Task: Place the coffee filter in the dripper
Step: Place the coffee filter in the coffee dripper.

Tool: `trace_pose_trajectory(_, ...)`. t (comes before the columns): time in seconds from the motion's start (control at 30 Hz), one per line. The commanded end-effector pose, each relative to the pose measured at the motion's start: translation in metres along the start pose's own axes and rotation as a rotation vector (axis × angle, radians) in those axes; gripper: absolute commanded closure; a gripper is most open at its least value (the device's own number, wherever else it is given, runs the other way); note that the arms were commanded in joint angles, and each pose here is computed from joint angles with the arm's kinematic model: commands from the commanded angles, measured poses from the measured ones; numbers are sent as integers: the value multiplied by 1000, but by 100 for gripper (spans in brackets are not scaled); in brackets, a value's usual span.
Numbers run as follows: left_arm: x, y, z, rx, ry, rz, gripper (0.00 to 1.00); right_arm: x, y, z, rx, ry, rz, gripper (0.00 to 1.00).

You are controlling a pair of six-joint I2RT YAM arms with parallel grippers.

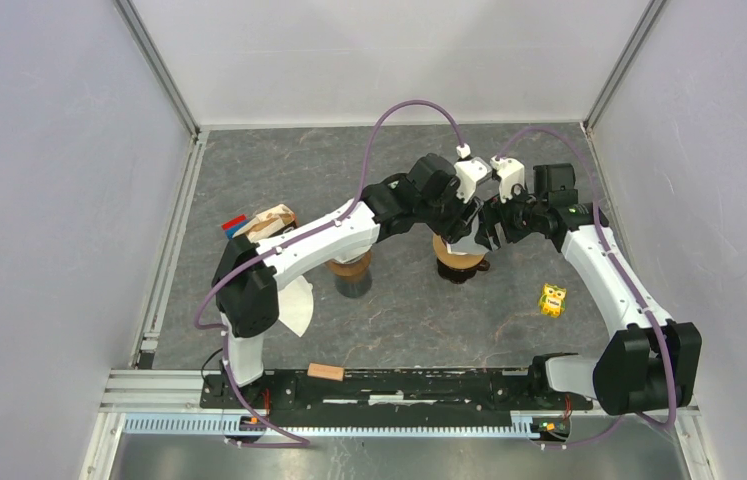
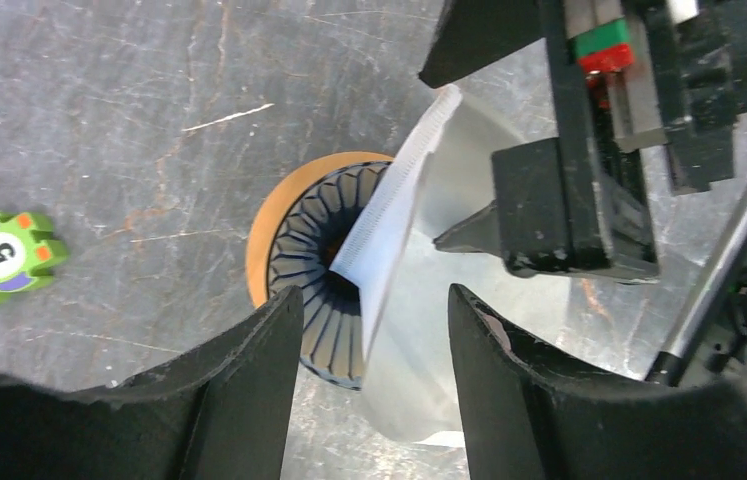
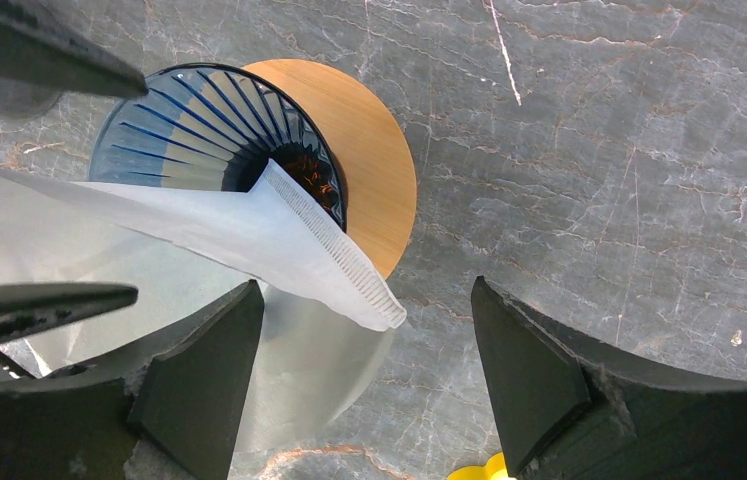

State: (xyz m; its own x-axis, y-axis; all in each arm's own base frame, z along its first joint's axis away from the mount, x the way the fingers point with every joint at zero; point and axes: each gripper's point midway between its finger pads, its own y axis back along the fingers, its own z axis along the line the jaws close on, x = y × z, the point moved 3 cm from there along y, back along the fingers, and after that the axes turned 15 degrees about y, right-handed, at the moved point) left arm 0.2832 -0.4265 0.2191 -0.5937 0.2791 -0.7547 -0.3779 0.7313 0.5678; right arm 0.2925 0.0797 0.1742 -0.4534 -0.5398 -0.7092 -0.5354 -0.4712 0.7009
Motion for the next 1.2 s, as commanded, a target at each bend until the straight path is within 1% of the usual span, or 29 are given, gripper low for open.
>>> trace_pose_trajectory(0.0,-19,13,10,-73,-123,-57,37,-9,1,-2,5,17,-24,17)
trace_pose_trajectory(0.23,-10,-10,17,-90,-114,-12,35,-8,-1,-2,-6,11,-22,17)
trace_pose_trajectory(0.37,-4,-21,25,-128,-118,16,34,-9,-3,0,-19,5,-26,17)
trace_pose_trajectory(0.4,-4,-22,30,-160,-116,9,34,-8,-4,0,-21,4,-26,17)
trace_pose_trajectory(0.53,-6,-20,33,-171,-125,-8,33,-6,-5,1,-21,3,-23,17)
trace_pose_trajectory(0.73,-13,-10,23,-125,-132,-38,32,-3,-6,0,-16,2,-15,17)
trace_pose_trajectory(0.83,-15,-6,25,-137,-139,-47,32,-4,-5,0,-16,2,-17,17)
trace_pose_trajectory(0.97,-10,-5,29,-150,-153,-32,30,-6,-4,-1,-13,3,-22,17)
trace_pose_trajectory(1.17,-3,-13,36,-157,-123,-7,29,-4,-7,-1,-18,-3,-15,17)
